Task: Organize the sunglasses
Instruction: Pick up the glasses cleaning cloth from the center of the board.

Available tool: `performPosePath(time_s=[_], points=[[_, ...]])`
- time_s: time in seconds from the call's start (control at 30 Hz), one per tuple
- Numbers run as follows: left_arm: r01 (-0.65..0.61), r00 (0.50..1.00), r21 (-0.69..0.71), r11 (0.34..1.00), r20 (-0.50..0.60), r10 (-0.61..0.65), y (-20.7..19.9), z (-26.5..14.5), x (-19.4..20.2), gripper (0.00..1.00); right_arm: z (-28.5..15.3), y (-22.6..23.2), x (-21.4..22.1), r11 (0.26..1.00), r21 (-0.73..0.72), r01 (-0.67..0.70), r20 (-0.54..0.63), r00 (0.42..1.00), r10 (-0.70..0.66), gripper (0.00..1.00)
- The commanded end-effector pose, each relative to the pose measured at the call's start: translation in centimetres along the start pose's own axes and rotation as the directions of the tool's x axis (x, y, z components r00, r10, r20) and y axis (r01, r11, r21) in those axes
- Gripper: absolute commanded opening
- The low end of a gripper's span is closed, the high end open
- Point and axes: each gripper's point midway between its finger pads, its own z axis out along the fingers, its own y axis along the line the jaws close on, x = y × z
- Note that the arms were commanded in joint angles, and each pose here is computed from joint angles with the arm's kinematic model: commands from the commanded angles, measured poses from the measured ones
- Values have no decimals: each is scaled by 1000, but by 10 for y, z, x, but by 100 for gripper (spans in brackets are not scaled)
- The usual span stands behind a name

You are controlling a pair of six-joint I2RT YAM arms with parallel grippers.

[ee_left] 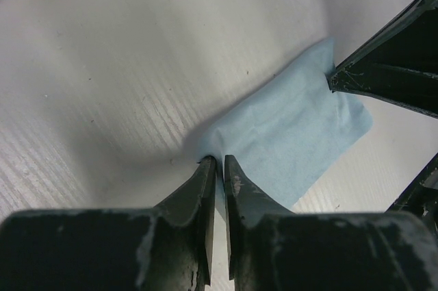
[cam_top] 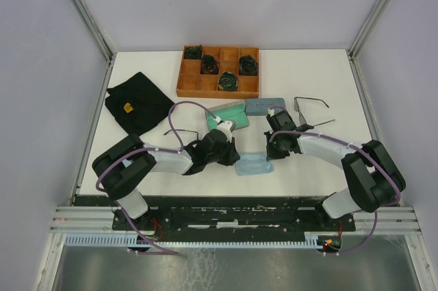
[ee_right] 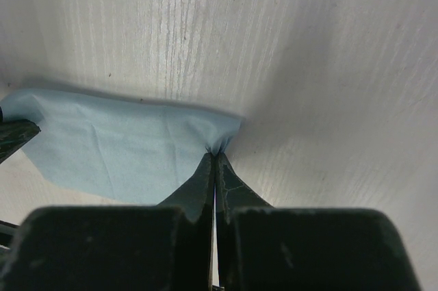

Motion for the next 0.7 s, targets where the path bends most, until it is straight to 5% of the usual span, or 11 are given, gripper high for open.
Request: performPosePath(time_s=[0.0, 0.4, 0.67], points=[[25, 999, 21, 999, 43, -26, -6, 0, -11, 17, 2, -10, 8, 999, 41, -8, -11, 1000, 8, 0], [30, 999, 0, 1000, 27, -30, 2, 0, -2, 21, 1, -8, 6, 999, 33, -6, -7, 1000, 6, 0], [26, 999, 13, 1000, 36, -26, -3, 1, -7, 11, 0, -7, 5, 1000, 29, -2, -4, 1000, 2, 0]])
